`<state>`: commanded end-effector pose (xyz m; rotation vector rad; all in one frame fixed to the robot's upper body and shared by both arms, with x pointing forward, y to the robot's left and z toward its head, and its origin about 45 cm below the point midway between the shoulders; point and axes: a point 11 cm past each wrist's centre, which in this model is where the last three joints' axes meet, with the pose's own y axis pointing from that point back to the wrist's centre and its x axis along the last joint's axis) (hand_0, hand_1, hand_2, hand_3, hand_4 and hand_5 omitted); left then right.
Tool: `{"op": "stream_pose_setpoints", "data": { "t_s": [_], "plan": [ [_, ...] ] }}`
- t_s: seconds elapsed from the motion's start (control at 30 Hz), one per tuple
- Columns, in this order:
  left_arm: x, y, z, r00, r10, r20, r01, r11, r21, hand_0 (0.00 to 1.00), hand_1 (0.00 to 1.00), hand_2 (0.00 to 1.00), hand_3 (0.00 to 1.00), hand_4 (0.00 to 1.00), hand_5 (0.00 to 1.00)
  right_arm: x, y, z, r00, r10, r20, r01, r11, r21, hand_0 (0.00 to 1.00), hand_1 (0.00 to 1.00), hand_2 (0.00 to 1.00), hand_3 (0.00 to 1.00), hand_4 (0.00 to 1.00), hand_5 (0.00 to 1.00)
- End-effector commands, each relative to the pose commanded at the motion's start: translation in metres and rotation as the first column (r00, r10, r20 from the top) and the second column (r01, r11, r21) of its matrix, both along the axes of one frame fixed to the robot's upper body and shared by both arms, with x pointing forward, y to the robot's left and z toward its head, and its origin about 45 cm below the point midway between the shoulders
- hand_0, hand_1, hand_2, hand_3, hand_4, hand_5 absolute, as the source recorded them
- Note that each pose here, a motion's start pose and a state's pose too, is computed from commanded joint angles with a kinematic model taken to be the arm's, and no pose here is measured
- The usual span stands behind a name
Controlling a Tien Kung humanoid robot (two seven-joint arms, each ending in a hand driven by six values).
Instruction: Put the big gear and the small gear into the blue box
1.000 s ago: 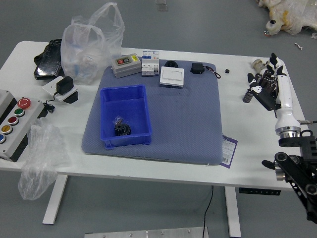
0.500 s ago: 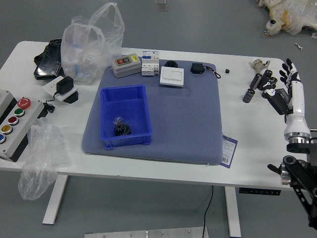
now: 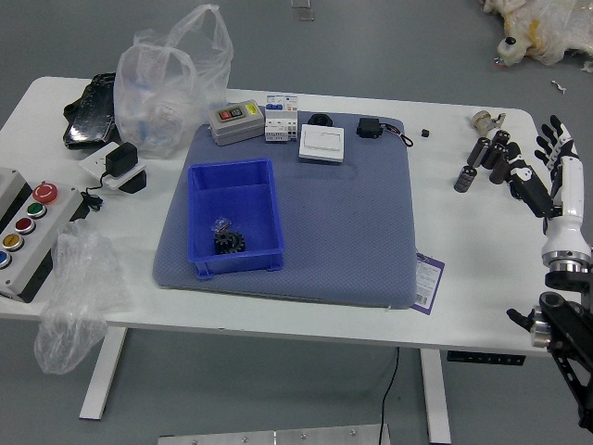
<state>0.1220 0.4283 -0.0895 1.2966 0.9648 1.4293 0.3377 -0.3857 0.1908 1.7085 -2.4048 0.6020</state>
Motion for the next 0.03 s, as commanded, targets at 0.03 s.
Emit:
{"op": "stream_pose_setpoints", "data": {
  "t_s": [0.03],
  "plan": [
    [0.0008, 0.0001, 0.0002, 1.0, -0.001, 0.002, 0.001, 1.0, 0.0, 0.686, 0.639, 0.656, 0.78, 0.742, 0.548, -0.0001, -0.0005, 0.0, 1.0, -0.002, 0.001, 0.002, 1.0, 0.001, 0.847, 0.875, 0.922, 0.965, 0.751, 0.514]
  ]
}}
